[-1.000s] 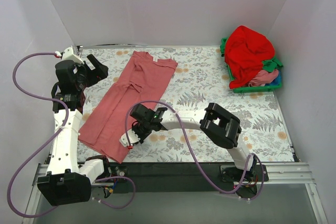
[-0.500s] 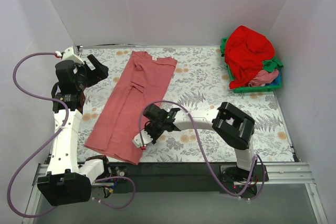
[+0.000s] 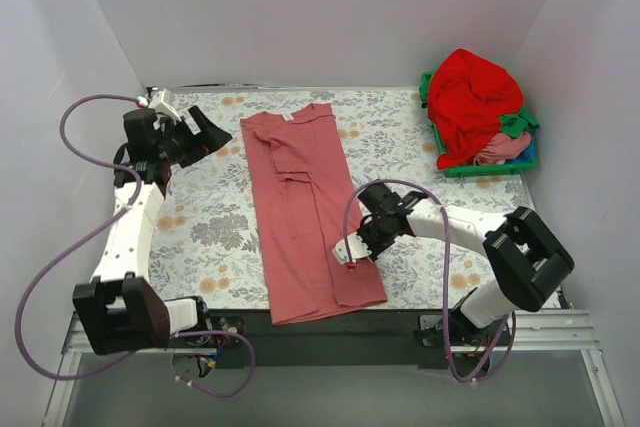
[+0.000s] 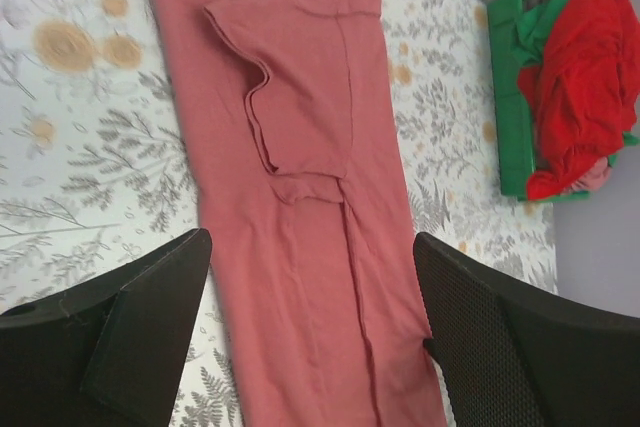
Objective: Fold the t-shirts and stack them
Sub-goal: Fold the tshirt
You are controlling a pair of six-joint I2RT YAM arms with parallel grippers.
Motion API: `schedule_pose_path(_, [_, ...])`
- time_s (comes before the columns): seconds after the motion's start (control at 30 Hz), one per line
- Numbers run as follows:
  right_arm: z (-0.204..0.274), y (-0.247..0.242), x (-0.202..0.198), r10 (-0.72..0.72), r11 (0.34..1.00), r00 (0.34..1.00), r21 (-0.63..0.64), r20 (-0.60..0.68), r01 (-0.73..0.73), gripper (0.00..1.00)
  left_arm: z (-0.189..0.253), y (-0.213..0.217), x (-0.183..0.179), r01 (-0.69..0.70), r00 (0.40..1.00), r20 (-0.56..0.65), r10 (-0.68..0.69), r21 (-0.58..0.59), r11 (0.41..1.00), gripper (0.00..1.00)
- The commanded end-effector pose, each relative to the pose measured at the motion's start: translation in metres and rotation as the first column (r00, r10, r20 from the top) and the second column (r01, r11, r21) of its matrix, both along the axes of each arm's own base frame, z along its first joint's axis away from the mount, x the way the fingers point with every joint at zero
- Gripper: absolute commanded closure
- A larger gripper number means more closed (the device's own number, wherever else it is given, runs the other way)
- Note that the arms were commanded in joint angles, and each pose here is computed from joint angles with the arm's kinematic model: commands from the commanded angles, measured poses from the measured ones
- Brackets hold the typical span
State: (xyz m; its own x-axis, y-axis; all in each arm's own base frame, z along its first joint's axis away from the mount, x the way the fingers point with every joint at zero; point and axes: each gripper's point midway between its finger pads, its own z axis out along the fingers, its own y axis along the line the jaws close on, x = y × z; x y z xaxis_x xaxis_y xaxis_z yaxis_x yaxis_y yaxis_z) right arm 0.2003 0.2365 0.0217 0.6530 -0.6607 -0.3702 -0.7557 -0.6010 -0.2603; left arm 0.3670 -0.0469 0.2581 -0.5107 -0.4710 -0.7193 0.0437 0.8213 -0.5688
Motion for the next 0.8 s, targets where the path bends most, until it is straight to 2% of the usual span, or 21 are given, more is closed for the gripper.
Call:
schedule_pose_path(0.0, [-0.007,-0.052,-0.022,0.049,0.99,0.998,-0.128,-0.04,-0.054,0.96,-0.028,-0.028,0.003,0.118,0.985,-0.105,-0.135,-0.156,0.981,0.19])
schedule_pose_path(0.07, [-0.004,-0.064,-0.015,0.009,0.992,1.0,-0.127,-0.019,-0.011,0.92,-0.044,-0.034,0.013,0.12,0.976,-0.154,-0.151,-0.195,0.973,0.2])
schedule_pose_path(0.17, [0.005,-0.073,-0.005,-0.047,0.994,0.999,-0.103,0.006,0.047,0.68,-0.068,-0.04,0.03,0.108,0.966,-0.211,-0.147,-0.189,0.976,0.21])
schedule_pose_path(0.2, [0.013,-0.072,0.0,-0.061,0.995,0.998,-0.081,0.024,0.063,0.57,-0.074,-0.04,0.035,0.099,0.962,-0.232,-0.142,-0.185,0.978,0.22])
schedule_pose_path(0.23, [0.017,-0.073,0.004,-0.092,0.994,0.995,-0.065,0.025,0.093,0.53,-0.096,-0.044,0.041,0.088,0.945,-0.294,-0.14,-0.181,0.979,0.22])
schedule_pose_path(0.3, [0.034,-0.068,0.016,-0.129,0.991,0.99,-0.019,0.048,0.13,0.45,-0.107,-0.039,0.058,0.05,0.941,-0.326,-0.09,-0.13,0.99,0.23])
schedule_pose_path(0.4, [0.051,-0.063,0.03,-0.197,0.98,0.98,0.048,0.042,0.195,0.4,-0.136,-0.032,0.081,-0.004,0.922,-0.386,-0.019,-0.058,0.998,0.24])
schedule_pose_path(0.43, [0.063,-0.059,0.039,-0.224,0.972,0.974,0.086,0.041,0.22,0.4,-0.141,-0.045,0.085,0.019,0.92,-0.39,-0.036,-0.046,0.999,0.27])
schedule_pose_path(0.53, [0.086,-0.048,0.06,-0.343,0.924,0.939,0.173,-0.026,0.342,0.4,-0.164,-0.036,0.109,-0.023,0.908,-0.418,0.025,0.011,1.0,0.31])
schedule_pose_path(0.63, [0.108,-0.035,0.078,-0.453,0.833,0.875,0.268,-0.174,0.484,0.4,-0.179,-0.034,0.129,-0.023,0.899,-0.437,0.033,0.028,0.999,0.32])
schedule_pose_path(0.67, [0.108,-0.032,0.077,-0.492,0.793,0.833,0.266,-0.251,0.549,0.4,-0.18,-0.035,0.134,-0.017,0.899,-0.438,0.026,0.025,1.0,0.34])
schedule_pose_path(0.7, [0.115,-0.026,0.084,-0.492,0.76,0.819,0.311,-0.296,0.57,0.4,-0.186,-0.036,0.142,-0.01,0.894,-0.449,0.02,0.026,1.0,0.34])
schedule_pose_path(0.77, [0.115,-0.02,0.082,-0.491,0.734,0.793,0.319,-0.362,0.6,0.4,-0.19,-0.037,0.151,-0.003,0.89,-0.455,0.017,0.031,0.999,0.35])
